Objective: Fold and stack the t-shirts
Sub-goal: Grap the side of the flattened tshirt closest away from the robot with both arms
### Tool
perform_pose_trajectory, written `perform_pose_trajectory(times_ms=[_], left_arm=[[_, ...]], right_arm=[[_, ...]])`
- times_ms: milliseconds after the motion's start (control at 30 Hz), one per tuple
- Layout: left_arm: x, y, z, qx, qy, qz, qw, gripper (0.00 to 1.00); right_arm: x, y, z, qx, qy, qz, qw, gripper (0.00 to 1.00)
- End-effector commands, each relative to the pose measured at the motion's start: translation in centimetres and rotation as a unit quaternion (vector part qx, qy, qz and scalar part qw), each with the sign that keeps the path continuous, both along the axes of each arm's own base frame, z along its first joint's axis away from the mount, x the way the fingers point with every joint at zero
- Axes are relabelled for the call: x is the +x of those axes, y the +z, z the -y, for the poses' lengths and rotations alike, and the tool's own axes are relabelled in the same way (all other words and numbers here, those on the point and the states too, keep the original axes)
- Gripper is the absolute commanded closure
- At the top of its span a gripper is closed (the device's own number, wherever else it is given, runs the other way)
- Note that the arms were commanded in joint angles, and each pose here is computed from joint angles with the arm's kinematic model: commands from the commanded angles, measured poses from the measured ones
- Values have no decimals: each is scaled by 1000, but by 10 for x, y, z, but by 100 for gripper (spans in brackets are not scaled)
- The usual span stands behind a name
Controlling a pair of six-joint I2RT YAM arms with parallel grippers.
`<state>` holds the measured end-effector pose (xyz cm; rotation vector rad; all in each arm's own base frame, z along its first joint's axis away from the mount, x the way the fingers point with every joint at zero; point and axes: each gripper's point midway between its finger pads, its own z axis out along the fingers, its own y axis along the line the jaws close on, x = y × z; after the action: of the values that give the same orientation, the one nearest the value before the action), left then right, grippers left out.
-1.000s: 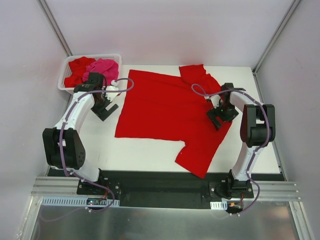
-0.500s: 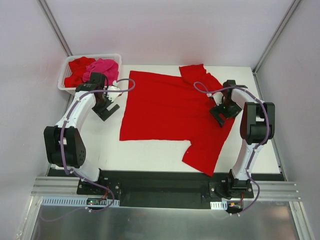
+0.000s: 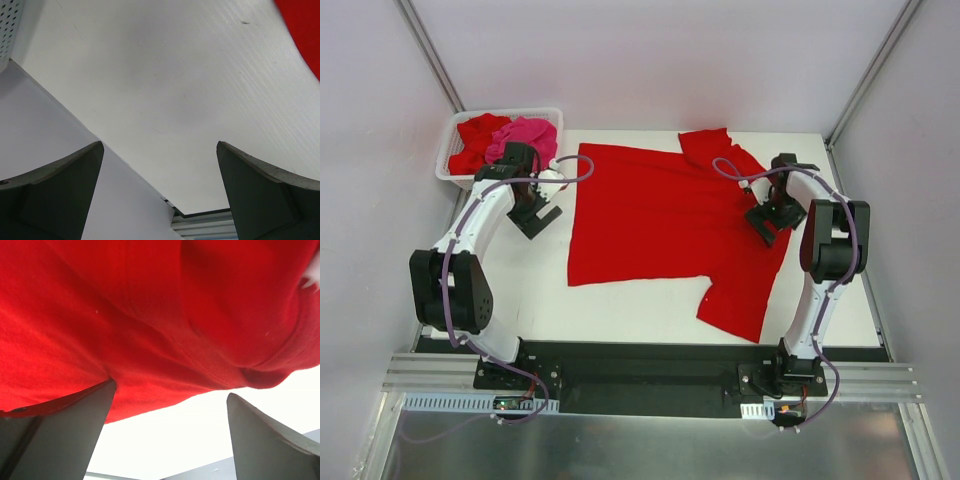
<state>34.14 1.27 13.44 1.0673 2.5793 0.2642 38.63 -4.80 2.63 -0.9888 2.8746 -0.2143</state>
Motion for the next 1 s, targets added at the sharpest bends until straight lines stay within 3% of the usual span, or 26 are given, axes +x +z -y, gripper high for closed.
perform_pose_trajectory(times_ms=[0,133,300,333,400,433,567,700,967], left_arm=[[9,10,7,0,-8,10,1000,3],[25,12,23,1,-20,16,1000,3],[83,35,56,-17,-36,63,997,2],[104,56,64,-24,-36,96,994,2],[127,47,75,-25,-41,95,994,2],[144,63,81,-27,-44,122,991,2],[183,38,104,-32,-62,118,991,2],[196,20,123,-56,-77,110,989,2],[184,-12,156,-124,-110,62,984,3]], right_arm=[[-24,19,-5,18,-8,-25,999,3],[-33,44,-16,48,-18,-13,999,4],[-17,84,-30,83,-24,47,995,4],[-2,98,-30,82,-23,76,993,4],[16,109,-29,79,-24,109,991,4],[31,115,-28,74,-22,134,988,4],[86,138,-25,61,-12,215,975,4],[129,137,-17,45,-19,253,966,3],[173,87,-48,51,27,252,966,1]])
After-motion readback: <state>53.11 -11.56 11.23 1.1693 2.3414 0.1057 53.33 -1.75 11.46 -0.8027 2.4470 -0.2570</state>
